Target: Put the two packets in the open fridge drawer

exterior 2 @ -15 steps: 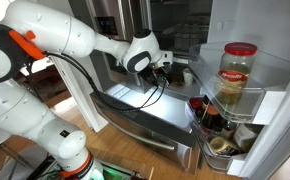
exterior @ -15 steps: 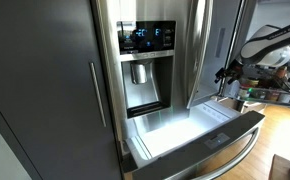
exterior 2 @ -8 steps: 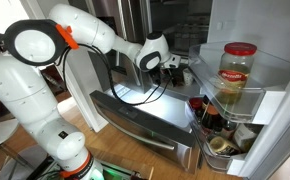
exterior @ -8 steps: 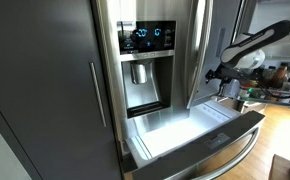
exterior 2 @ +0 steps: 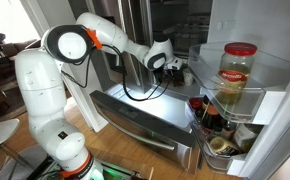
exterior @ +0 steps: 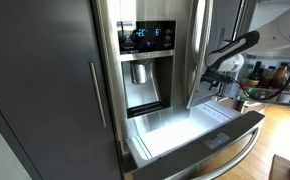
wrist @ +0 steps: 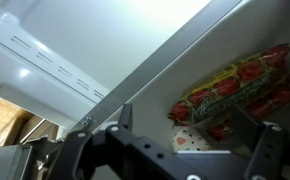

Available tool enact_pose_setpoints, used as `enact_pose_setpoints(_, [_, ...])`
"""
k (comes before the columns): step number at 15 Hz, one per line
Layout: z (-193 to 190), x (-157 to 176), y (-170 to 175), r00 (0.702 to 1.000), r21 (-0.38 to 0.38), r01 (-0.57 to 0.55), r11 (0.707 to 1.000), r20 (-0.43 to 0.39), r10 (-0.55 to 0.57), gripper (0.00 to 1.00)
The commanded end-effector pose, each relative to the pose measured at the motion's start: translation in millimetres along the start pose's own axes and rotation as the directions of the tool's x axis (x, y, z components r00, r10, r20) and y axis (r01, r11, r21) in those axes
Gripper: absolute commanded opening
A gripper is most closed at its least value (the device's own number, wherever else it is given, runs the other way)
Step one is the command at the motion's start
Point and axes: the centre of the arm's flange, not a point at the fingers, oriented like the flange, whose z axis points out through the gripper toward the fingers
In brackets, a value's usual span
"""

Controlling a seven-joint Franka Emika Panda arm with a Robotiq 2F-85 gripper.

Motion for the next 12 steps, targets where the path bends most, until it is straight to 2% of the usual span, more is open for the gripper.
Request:
enact_pose_setpoints(1, [24, 23, -19, 0.996, 0.043, -0.081, 0.996, 0.046, 0.079, 1.00])
enact_pose_setpoints(6, [45, 31, -29, 0.979, 0.085, -0.190, 0.978, 0.092, 0.182, 1.00])
enact_pose_setpoints(12, [68, 36, -33, 0.944, 0.120, -0.310, 0.943, 0.159, 0.290, 1.00])
